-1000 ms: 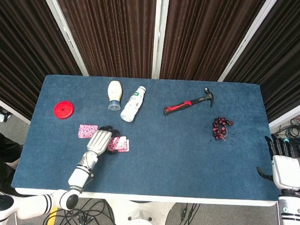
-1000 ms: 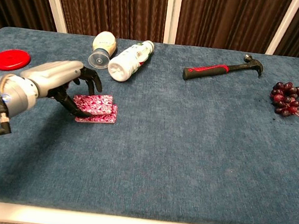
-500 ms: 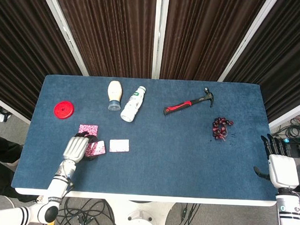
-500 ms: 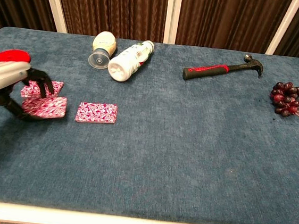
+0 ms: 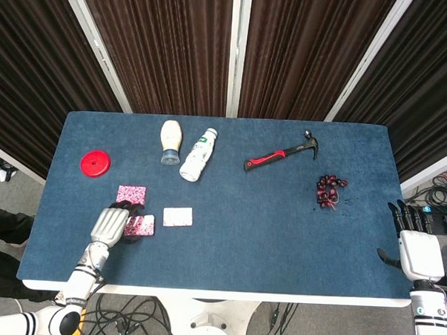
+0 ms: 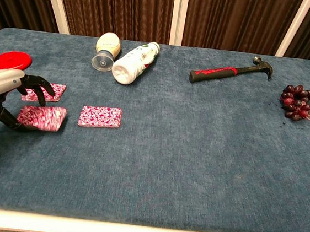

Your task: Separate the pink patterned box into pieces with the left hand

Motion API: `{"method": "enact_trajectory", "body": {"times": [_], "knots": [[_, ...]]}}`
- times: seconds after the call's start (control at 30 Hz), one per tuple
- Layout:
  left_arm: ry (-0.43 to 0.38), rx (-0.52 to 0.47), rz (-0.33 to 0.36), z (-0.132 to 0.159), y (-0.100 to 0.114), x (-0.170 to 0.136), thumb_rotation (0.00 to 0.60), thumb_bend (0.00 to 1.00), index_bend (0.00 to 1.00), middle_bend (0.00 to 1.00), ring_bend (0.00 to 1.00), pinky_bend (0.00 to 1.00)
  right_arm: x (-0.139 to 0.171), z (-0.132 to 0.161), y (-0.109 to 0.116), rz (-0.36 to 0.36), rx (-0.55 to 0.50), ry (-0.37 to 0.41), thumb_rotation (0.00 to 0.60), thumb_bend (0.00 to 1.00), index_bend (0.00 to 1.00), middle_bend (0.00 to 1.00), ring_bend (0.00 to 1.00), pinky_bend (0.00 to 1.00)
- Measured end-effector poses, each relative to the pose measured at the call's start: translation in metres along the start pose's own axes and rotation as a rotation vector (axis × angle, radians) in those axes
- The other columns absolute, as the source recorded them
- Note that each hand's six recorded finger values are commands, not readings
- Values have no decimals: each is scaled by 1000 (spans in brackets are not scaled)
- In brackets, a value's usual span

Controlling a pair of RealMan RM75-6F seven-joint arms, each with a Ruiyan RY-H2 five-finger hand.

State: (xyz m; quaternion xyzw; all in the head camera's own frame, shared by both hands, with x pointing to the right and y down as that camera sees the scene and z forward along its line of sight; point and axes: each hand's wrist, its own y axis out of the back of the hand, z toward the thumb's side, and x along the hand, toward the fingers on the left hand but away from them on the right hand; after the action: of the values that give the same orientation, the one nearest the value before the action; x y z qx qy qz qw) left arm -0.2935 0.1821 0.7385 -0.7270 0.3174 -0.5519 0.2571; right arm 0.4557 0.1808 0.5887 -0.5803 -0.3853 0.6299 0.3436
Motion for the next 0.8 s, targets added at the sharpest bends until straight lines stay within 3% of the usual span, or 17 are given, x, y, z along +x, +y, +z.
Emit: {"method": "enact_trajectory", "body": {"times": [0.37,0.57,0.8], "knots": [[18,-11,20,-8,8,0,600,144,162,222,99,178,0,-2,1,-4,-5,-4,600,115,0,0,0,0],[27,-12,99,-12,33,3,600,145,162,217,98,128,0,0,1,-3,-11,6,600,116,0,0,0,0],[128,2,181,-51,71,-5,600,154,160,167,56,107,6,11,10,-37,-43,74,600,118,0,0,0,0]]}}
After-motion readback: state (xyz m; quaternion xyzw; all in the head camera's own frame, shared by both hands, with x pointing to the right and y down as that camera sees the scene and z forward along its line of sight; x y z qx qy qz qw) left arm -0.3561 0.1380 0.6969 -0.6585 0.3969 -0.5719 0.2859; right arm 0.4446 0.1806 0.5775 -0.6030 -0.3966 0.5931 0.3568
